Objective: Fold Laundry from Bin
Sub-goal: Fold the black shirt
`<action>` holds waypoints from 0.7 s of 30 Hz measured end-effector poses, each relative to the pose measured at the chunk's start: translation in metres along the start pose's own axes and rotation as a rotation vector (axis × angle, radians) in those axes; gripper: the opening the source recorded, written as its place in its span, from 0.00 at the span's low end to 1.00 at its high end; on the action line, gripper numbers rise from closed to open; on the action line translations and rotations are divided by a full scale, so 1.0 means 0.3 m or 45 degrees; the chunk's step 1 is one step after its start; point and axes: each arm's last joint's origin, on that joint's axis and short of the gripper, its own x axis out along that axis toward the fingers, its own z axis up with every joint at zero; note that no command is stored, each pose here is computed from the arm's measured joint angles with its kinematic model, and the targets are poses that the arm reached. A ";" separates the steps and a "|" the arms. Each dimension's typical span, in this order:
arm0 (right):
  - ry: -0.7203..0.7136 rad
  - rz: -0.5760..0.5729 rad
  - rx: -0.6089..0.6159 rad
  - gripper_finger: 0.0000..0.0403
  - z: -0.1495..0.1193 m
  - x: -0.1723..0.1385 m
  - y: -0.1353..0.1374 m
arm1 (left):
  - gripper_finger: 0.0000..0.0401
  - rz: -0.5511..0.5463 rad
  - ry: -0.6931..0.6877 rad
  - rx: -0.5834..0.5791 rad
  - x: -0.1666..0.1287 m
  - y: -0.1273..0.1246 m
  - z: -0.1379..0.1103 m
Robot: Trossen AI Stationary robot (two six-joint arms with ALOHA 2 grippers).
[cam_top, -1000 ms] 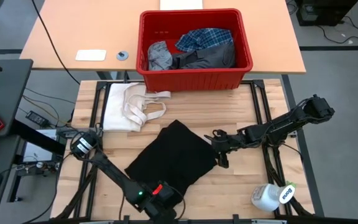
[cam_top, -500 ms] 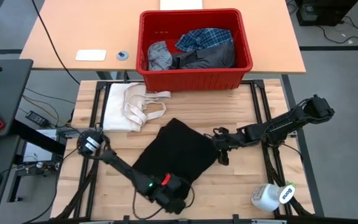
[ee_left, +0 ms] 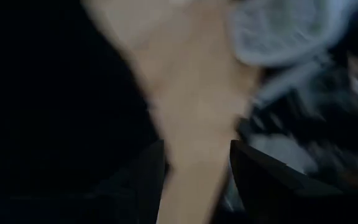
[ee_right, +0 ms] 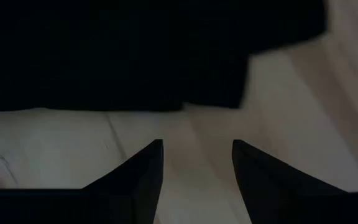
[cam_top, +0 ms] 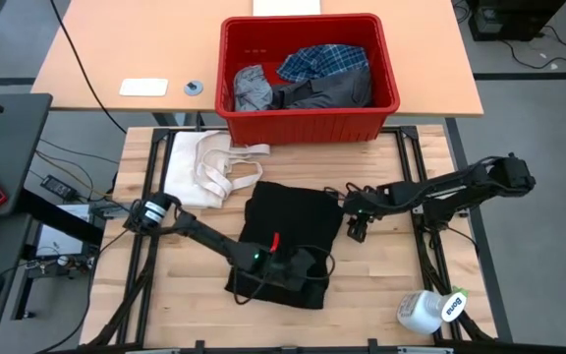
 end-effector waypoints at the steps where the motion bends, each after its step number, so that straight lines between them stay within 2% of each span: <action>1: -0.006 -0.010 0.018 0.49 -0.003 -0.014 -0.005 | 0.46 -0.046 0.041 0.018 0.001 -0.006 0.005; 3: -0.034 -0.038 0.045 0.49 -0.011 -0.047 -0.015 | 0.46 -0.075 0.098 0.035 0.000 -0.009 0.003; 6: -0.101 -0.036 0.043 0.49 -0.021 -0.096 -0.017 | 0.46 -0.026 0.142 0.071 -0.003 -0.002 -0.024; 11: -0.200 0.080 0.018 0.49 -0.028 -0.155 -0.004 | 0.46 0.035 0.126 0.111 -0.005 0.007 -0.041; 14: -0.283 0.236 0.019 0.49 -0.020 -0.186 0.022 | 0.46 0.048 0.085 0.145 -0.001 0.014 -0.006; 17: -0.362 0.418 -0.022 0.49 -0.012 -0.215 0.063 | 0.46 0.014 0.062 0.257 -0.006 -0.017 0.038; 19: -0.402 0.541 -0.065 0.49 -0.009 -0.229 0.098 | 0.46 0.033 0.148 0.352 -0.019 -0.042 0.052; 21: -0.412 0.627 -0.119 0.49 -0.012 -0.231 0.136 | 0.46 0.173 0.300 0.444 -0.045 -0.041 0.044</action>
